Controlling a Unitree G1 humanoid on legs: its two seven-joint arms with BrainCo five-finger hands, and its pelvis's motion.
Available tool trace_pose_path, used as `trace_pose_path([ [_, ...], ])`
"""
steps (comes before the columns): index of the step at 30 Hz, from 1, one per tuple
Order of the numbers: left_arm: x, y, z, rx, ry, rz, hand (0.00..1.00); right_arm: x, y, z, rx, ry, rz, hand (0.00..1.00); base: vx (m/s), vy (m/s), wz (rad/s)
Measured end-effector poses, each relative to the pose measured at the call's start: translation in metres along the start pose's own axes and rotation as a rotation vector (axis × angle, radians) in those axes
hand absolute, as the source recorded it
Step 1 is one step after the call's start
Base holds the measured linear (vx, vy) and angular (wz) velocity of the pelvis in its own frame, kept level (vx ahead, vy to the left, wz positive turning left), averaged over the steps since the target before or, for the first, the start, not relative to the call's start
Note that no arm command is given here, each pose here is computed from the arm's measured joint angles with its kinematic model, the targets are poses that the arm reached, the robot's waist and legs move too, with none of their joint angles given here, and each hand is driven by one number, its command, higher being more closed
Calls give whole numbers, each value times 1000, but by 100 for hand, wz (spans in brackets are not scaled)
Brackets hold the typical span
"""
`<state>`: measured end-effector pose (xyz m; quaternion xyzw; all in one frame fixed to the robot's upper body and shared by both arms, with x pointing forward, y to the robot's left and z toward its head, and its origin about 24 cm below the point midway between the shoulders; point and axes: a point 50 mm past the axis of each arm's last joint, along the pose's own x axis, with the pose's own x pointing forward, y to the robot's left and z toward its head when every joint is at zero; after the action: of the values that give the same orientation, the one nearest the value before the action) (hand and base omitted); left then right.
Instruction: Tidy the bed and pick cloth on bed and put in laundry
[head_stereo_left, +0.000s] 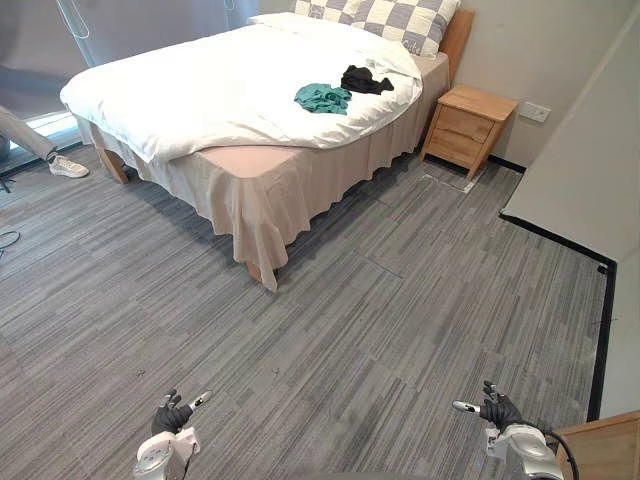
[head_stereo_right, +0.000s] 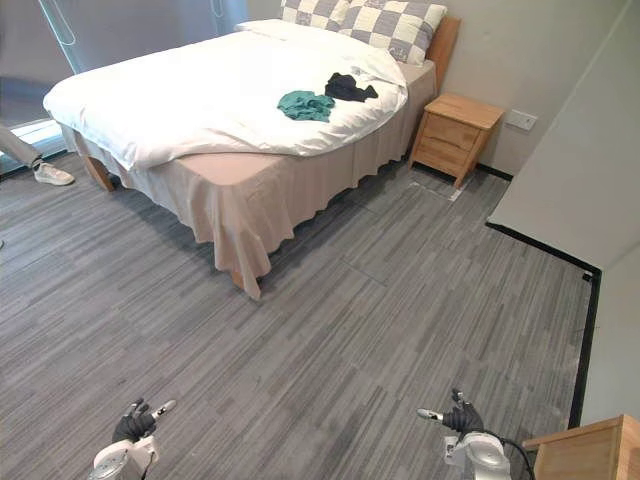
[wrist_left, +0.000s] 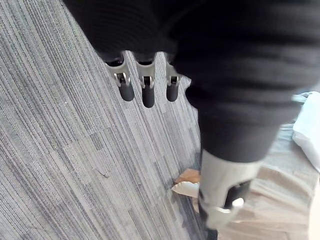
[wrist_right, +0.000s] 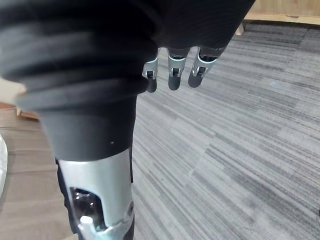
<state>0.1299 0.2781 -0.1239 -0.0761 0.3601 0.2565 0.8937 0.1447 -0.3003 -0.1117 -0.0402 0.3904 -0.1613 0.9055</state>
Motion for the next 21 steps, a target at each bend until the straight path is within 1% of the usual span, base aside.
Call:
trace_pose_path([
  [10, -1, -8, -5, 3, 13, -17, 0, 0, 1, -1, 1, -6, 3, 0, 1, -6, 0],
  [21, -4, -8, -15, 19, 45, -16, 0, -1, 11, -4, 13, -3, 22, 0, 0, 0, 0],
])
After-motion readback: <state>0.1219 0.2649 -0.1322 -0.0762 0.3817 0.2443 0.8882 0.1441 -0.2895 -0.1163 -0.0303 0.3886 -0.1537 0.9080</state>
